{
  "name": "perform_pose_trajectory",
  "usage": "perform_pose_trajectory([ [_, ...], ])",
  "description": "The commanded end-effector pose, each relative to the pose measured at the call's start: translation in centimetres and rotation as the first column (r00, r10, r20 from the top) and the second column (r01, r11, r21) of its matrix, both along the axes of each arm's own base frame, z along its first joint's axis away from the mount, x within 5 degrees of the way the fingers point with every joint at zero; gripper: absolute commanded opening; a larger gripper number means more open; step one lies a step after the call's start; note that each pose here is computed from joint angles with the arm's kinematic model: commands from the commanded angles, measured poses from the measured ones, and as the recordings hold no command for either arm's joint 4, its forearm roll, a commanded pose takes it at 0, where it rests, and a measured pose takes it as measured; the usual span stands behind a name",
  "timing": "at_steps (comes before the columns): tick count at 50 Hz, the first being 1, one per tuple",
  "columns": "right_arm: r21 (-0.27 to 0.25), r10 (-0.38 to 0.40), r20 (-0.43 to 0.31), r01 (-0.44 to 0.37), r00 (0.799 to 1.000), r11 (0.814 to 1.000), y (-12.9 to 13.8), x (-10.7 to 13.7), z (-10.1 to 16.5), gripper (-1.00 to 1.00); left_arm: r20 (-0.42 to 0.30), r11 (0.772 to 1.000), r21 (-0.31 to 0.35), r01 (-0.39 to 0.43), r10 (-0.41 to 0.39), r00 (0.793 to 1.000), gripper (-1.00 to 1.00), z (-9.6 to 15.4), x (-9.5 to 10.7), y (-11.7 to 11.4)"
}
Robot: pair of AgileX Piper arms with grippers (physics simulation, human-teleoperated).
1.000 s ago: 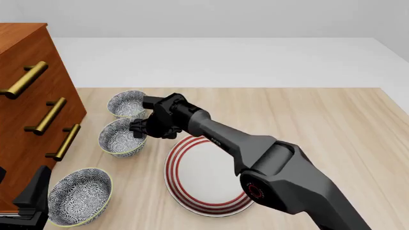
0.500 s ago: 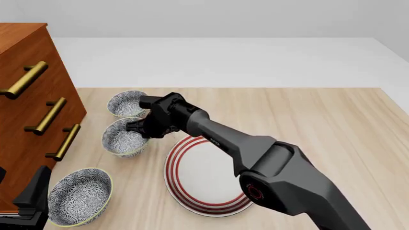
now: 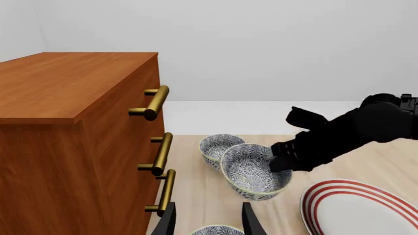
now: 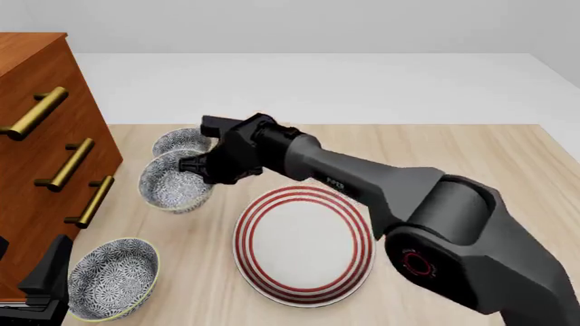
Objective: Pick up the bowl and put it in the middle on the plate.
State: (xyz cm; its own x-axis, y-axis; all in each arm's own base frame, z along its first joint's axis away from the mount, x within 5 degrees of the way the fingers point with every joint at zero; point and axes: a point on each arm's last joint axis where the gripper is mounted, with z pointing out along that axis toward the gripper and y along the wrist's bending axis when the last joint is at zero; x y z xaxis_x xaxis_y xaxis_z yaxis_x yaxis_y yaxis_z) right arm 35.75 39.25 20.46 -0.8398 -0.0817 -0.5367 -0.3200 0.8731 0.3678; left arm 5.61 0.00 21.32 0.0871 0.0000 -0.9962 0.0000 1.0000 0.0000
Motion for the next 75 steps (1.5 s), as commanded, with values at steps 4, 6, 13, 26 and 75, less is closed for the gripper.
perform_pose_trajectory([
  [4, 0.078, -0.053, 0.078, 0.046, 0.996, 0.996, -7.0, -2.9, 6.4, -1.00, 0.000, 1.000, 0.000, 0.000, 0.000, 1.000, 1.00, 0.0, 0.0, 0.0],
  [6, 0.083, -0.070, 0.084, 0.063, 0.994, 0.995, -8.3, -3.1, 7.0, -1.00, 0.000, 1.000, 0.000, 0.000, 0.000, 1.000, 1.00, 0.0, 0.0, 0.0],
  [13, 0.075, -0.130, 0.114, 0.122, 0.985, 0.990, -13.8, -3.8, 8.6, -1.00, 0.000, 1.000, 0.000, 0.000, 0.000, 1.000, 1.00, 0.0, 0.0, 0.0],
  [26, 0.030, -0.242, 0.100, 0.240, 0.965, 0.970, -21.9, -6.2, 7.3, -1.00, 0.000, 1.000, 0.000, 0.000, 0.000, 1.000, 1.00, 0.0, 0.0, 0.0],
  [75, -0.071, -0.276, -0.061, 0.272, 0.959, 0.960, -22.9, -9.0, -2.8, -1.00, 0.000, 1.000, 0.000, 0.000, 0.000, 1.000, 1.00, 0.0, 0.0, 0.0],
])
